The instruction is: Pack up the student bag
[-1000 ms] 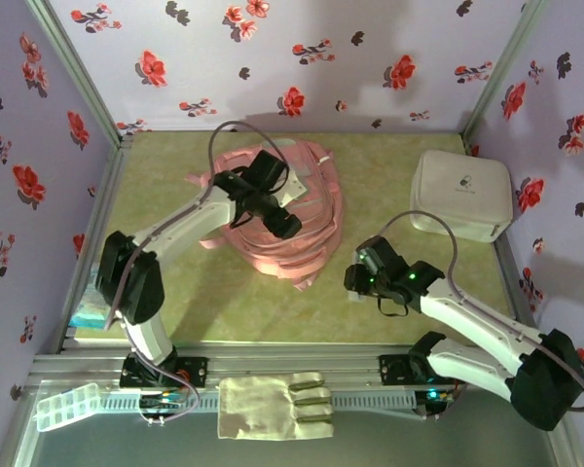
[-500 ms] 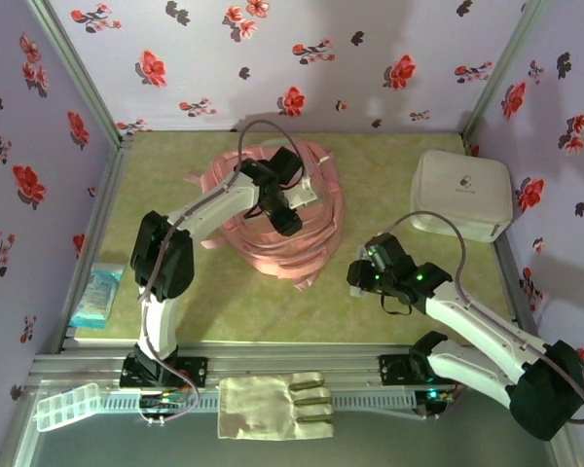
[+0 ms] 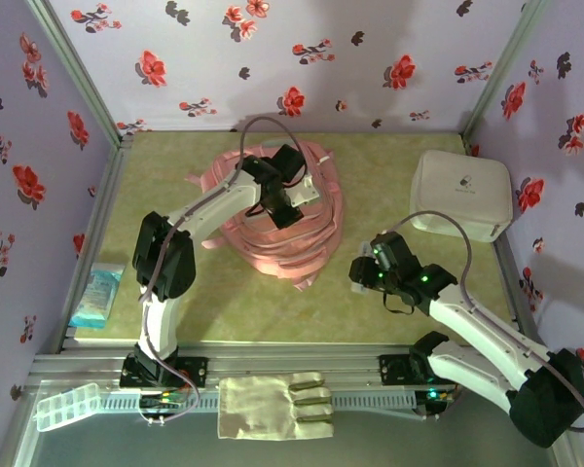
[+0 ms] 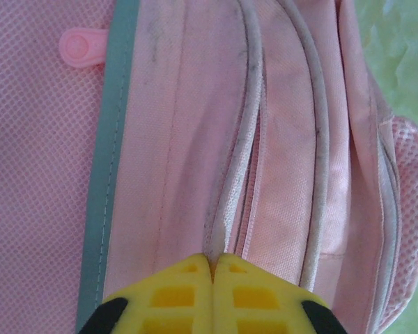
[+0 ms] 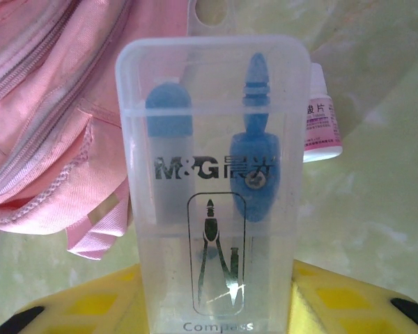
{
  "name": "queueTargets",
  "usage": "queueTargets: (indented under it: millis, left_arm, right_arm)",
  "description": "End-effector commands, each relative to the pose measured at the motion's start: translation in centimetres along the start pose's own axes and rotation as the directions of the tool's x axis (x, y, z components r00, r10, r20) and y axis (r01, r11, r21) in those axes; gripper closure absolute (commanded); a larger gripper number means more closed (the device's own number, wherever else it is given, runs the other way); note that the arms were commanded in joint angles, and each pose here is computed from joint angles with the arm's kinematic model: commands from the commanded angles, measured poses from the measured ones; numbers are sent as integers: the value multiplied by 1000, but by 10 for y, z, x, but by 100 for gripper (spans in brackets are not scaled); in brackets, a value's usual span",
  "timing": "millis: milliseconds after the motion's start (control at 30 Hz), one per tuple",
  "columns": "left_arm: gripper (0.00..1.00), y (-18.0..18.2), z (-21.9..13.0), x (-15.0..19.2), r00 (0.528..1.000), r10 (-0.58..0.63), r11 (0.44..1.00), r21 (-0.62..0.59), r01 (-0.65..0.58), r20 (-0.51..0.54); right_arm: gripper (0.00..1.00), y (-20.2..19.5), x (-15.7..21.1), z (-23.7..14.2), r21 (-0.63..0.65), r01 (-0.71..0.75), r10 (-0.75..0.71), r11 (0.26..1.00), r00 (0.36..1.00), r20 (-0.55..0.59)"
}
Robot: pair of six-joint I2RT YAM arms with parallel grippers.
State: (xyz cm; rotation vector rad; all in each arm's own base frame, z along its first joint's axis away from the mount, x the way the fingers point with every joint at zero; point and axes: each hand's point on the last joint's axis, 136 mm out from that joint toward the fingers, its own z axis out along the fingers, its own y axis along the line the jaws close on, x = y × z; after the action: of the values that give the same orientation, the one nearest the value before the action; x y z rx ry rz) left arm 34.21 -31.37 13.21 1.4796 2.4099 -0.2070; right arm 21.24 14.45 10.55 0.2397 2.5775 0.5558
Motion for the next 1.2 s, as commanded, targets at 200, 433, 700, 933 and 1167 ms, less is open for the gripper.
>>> queueTargets:
  millis: [200, 433, 700, 933, 1167]
  left_arm:
    - [100, 6, -33, -10, 996, -59, 998, -5, 59, 64]
    - [100, -6, -92, -50, 948, -144, 989, 65, 131, 283]
    - [100, 3, -131, -87, 848, -223, 974, 68, 217, 482]
    - [100, 27, -157, -102, 757, -254, 955, 30, 296, 602]
    - [100, 41, -151, -98, 731, -319, 931, 55, 361, 604]
  right_arm:
    - [54, 10, -8, 3, -58, -24, 26, 998, 999, 31]
    - [54, 44, -30, 1, -175, -33, 45, 984, 997, 66]
    - [54, 118, -83, -3, -378, -47, 94, 925, 990, 108]
    - [56, 157, -116, 11, -429, -144, 189, 892, 980, 64]
    - [55, 160, -136, 22, -406, -230, 286, 884, 955, 81]
